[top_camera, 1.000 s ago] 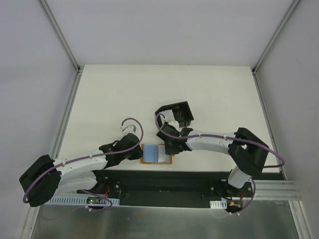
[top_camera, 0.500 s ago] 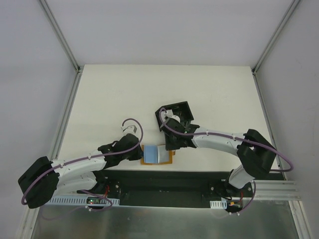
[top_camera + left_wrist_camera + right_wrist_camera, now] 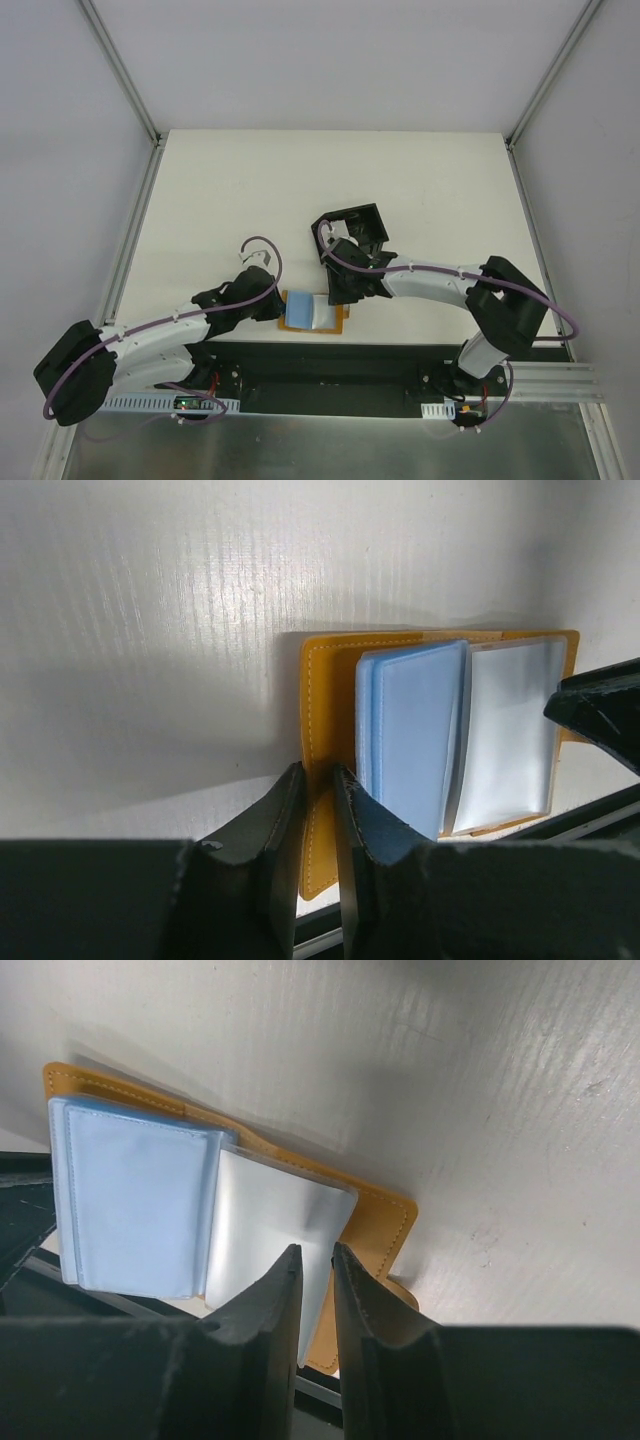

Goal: Put the credit cards into the card holder
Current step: Open the card holder at the center of the board.

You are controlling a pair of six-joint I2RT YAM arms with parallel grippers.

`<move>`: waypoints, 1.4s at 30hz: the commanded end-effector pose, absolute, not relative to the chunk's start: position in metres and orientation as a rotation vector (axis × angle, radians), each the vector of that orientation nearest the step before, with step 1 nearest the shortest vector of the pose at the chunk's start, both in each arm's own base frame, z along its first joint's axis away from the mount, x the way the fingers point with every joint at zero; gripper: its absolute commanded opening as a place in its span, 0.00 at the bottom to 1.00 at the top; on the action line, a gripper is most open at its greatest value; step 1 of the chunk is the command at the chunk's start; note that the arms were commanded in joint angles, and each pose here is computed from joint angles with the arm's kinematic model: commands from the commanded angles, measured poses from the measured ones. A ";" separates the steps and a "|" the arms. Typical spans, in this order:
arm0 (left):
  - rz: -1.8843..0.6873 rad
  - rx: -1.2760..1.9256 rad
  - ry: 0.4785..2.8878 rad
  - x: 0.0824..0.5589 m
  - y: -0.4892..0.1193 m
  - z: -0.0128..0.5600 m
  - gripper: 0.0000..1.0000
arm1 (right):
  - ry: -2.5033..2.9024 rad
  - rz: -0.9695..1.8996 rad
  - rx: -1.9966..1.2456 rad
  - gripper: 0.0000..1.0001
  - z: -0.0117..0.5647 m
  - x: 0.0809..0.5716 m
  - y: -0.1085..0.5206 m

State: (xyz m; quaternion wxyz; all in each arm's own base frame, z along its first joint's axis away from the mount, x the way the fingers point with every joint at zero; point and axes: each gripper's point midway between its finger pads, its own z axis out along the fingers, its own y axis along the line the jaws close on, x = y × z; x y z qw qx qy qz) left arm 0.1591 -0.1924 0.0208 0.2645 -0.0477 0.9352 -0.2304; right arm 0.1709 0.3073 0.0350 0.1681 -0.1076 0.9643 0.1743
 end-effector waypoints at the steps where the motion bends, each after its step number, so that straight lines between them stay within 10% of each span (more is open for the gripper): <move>1: -0.688 -0.120 2.500 0.161 -0.193 0.027 0.17 | 2.752 0.516 -0.307 0.21 0.032 0.170 0.311; 42: -0.920 -0.125 2.431 0.160 -0.189 0.040 0.27 | 2.815 0.434 -0.304 0.21 0.017 0.168 0.305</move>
